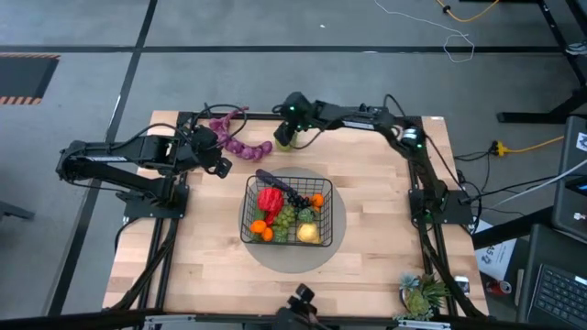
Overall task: Build produce basket
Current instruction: Put the green pear into the black wire basket
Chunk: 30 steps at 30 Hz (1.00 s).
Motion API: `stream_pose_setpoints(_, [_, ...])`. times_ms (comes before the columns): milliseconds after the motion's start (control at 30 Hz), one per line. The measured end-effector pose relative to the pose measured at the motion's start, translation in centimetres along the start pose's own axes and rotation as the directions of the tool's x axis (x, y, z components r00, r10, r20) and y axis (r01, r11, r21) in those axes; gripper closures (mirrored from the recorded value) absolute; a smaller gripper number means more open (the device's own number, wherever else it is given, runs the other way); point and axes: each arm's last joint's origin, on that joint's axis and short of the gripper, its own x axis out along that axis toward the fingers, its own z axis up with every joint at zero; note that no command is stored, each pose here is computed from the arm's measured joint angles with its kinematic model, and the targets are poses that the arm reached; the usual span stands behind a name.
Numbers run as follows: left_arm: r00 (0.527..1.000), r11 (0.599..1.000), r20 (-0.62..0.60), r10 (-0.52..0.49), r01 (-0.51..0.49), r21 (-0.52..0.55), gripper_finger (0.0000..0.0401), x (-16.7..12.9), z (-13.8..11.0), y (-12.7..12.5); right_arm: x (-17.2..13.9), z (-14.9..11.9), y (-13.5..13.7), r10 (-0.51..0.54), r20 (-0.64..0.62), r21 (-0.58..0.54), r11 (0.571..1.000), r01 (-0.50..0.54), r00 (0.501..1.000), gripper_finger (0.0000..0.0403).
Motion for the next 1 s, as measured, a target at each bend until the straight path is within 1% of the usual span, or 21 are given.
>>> stream_pose_setpoints(67, [1.0, 1.0, 0.0, 0.0, 0.0, 0.0, 0.0316, 0.0, 0.0, 0.0, 0.8, -0.1, 0.1, 0.027, -0.062, -0.015, 0.999, -0.028, 0.998, 0.0224])
stream_pose_setpoints(167, [1.0, 1.0, 0.0, 0.0, 0.0, 0.001, 0.0316, 0.0, 0.0, 0.0, 0.8, -0.3, 0.1, 0.017, -0.168, -0.026, 0.999, -0.022, 0.986, 0.0224])
stream_pose_setpoints(300, [1.0, 1.0, 0.0, 0.0, 0.0, 0.001, 0.0316, 0.0, 0.0, 0.0, -0.4, -0.9, -0.1, -0.058, -0.316, -0.051, 0.998, 0.044, 0.947, 0.0224])
stream_pose_setpoints(433, [1.0, 1.0, -0.002, 0.002, -0.002, 0.003, 0.0316, 0.0, 0.0, 0.0, -2.4, -1.2, -0.5, -0.141, -0.414, -0.087, 0.99, 0.115, 0.899, 0.0224])
stream_pose_setpoints(533, [1.0, 1.0, -0.003, 0.002, -0.002, 0.004, 0.0316, 0.0, 0.0, 0.0, -3.5, -2.1, -0.7, -0.163, -0.524, -0.111, 0.986, 0.123, 0.836, 0.0224])
stream_pose_setpoints(633, [1.0, 1.0, -0.003, 0.003, -0.003, 0.004, 0.0316, 0.0, 0.0, 0.0, -4.4, -3.2, -0.9, -0.189, -0.635, -0.132, 0.982, 0.136, 0.749, 0.0224])
stream_pose_setpoints(733, [1.0, 1.0, -0.003, 0.003, -0.002, 0.004, 0.0316, 0.0, 0.0, 0.0, -5.2, -3.9, -1.0, -0.241, -0.703, -0.17, 0.971, 0.171, 0.669, 0.0224])
stream_pose_setpoints(933, [1.0, 1.0, -0.003, 0.003, -0.003, 0.005, 0.0316, 0.0, 0.0, 0.0, -6.8, -4.9, -1.3, -0.402, -0.759, -0.331, 0.915, 0.229, 0.512, 0.0224])
stream_pose_setpoints(1000, [1.0, 1.0, -0.003, 0.002, -0.002, 0.005, 0.0316, 0.0, 0.0, 0.0, -7.2, -5.0, -1.4, -0.428, -0.765, -0.347, 0.903, 0.252, 0.48, 0.0224])
